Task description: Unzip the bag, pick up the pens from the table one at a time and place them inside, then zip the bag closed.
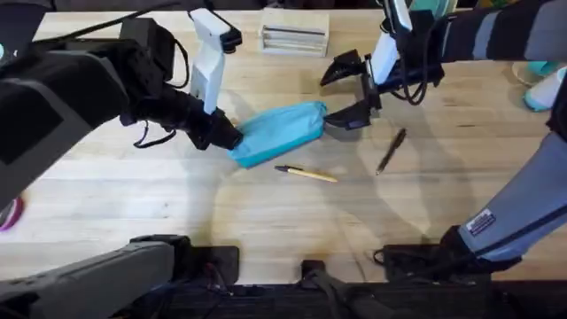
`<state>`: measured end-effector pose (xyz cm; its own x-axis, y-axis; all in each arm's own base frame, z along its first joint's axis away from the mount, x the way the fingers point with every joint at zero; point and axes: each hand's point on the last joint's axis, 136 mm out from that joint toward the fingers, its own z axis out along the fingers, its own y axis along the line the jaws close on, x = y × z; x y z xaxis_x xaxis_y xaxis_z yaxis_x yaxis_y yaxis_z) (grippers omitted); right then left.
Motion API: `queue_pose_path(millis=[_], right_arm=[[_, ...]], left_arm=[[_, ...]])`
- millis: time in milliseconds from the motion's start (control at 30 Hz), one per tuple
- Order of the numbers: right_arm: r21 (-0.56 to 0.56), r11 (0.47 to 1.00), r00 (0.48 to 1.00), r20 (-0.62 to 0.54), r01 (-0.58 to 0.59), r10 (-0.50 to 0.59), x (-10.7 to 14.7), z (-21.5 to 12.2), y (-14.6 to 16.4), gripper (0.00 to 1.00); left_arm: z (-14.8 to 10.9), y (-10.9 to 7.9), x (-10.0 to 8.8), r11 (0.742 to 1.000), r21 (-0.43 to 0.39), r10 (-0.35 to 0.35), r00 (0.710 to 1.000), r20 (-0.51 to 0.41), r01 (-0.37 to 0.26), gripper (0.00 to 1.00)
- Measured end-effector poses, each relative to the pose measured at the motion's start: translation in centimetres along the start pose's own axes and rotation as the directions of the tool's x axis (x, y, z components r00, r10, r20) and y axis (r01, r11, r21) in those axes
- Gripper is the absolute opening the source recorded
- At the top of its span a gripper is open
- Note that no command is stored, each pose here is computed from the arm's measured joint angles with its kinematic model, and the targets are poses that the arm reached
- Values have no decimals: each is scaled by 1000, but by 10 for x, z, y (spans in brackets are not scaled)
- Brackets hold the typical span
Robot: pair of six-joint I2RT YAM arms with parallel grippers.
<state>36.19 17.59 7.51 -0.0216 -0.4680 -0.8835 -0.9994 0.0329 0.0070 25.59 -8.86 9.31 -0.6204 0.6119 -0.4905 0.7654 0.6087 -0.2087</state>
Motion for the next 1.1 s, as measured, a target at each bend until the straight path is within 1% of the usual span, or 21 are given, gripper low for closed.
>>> queue_pose_path(millis=[133, 533, 600, 767, 800, 833, 1000, 1100], right_arm=[[7, 1000, 1000, 2, 24, -24, -1, 0, -2, 995], [7, 999, 999, 2, 33, -33, -1, 0, -2, 994], [6, 999, 999, 1, 33, -33, 0, 0, -2, 939], [-7, 1000, 1000, 0, 12, -12, 0, 0, 2, 854], [-10, 1000, 1000, 0, 8, -8, 0, 0, 3, 814], [-17, 1000, 1000, -1, -3, 3, 1, 0, 5, 658], [-24, 1000, 1000, -2, -15, 15, 1, 0, 8, 526], [-33, 999, 1000, -2, -30, 30, 1, 0, 11, 385]], left_arm=[[0, 0, 0, 1000, 0, 0, 1000, 0, 0, 42], [0, 1, -1, 1000, -3, 2, 1000, 2, -2, 42], [0, 2, -1, 1000, -7, 5, 1000, 5, -5, 42], [0, 2, -1, 1000, -9, 6, 1000, 4, -6, 42], [0, 2, -1, 1000, -9, 6, 1000, 4, -6, 42], [0, 2, -1, 1000, -10, 6, 1000, 4, -6, 42], [0, 2, -1, 1000, -10, 6, 1000, 5, -6, 42], [0, 3, -2, 1000, -12, 7, 1000, 6, -7, 42]])
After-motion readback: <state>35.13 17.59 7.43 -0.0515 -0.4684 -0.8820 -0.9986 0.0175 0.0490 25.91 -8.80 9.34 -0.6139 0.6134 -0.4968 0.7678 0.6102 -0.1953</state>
